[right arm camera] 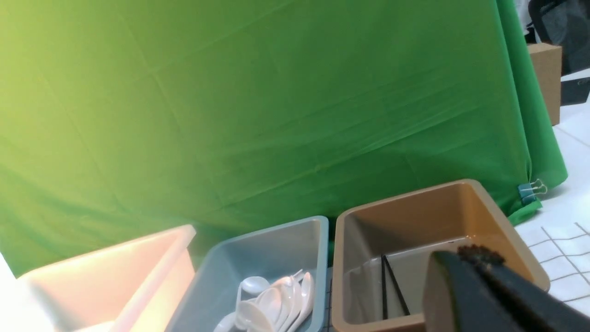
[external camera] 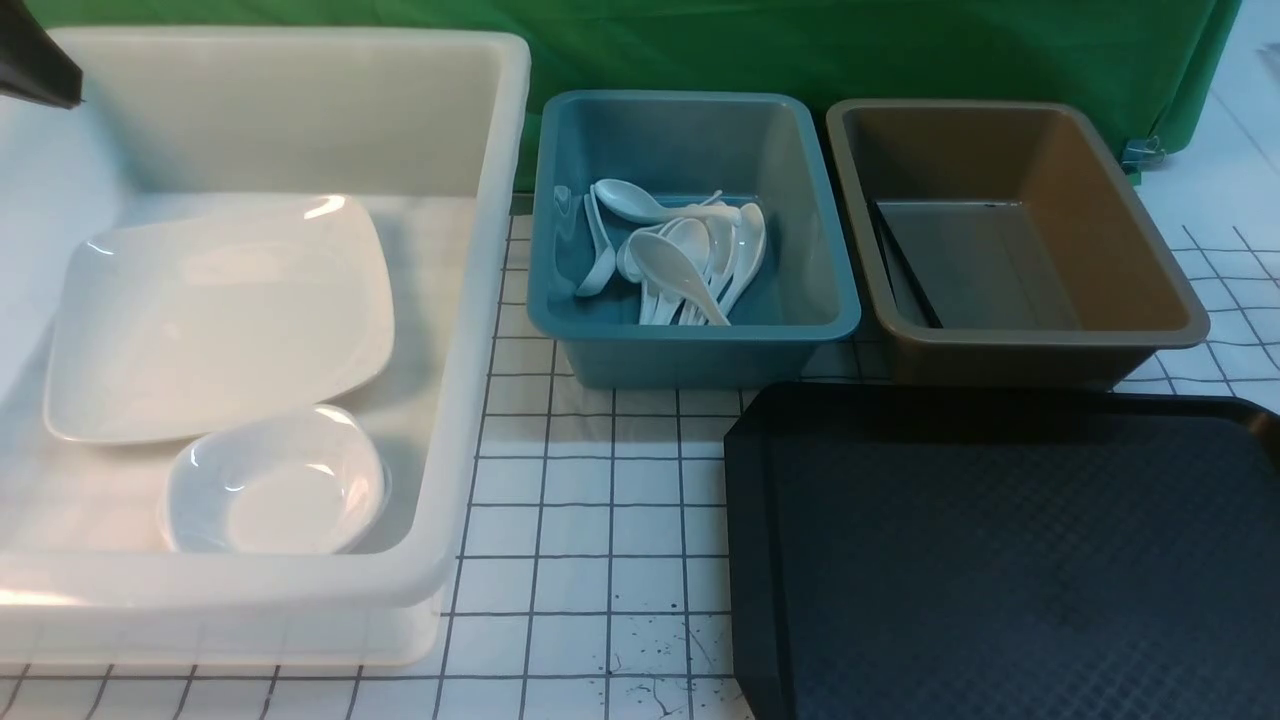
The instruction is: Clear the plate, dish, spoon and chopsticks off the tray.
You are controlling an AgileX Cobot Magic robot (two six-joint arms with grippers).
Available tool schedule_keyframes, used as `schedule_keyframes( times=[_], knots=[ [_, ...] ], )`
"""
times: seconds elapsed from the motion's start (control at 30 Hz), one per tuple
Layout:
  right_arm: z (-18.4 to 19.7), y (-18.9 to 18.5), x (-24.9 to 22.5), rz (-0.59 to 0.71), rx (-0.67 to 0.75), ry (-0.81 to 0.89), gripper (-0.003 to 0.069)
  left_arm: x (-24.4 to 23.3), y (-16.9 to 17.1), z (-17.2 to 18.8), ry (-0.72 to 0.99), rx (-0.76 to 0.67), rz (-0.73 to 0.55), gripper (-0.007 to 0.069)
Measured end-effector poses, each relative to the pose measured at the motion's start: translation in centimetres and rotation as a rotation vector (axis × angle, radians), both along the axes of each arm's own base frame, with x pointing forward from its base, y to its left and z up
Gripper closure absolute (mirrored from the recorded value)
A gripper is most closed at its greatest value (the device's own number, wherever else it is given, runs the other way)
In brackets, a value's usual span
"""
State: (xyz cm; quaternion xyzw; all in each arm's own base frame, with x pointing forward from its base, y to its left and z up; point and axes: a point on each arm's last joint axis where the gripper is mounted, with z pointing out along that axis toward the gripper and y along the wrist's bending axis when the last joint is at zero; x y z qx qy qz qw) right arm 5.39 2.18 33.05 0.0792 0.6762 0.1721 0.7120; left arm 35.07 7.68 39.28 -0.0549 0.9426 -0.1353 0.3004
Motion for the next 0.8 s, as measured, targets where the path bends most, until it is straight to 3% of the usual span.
schedule_keyframes(
  times=[0.5,0.8],
  knots=[
    [0.0,-0.01,0.0,0.0,-0.002,-0.001,0.0615,0.0,0.0,0.0,-0.005,0.014,-0.019,0.0625],
    [-0.58,0.86,-0.41,0.184,-0.064,0.017,0.0599,0.0,0.01,-0.01,-0.009,0.026,-0.032,0.0624]
  ],
)
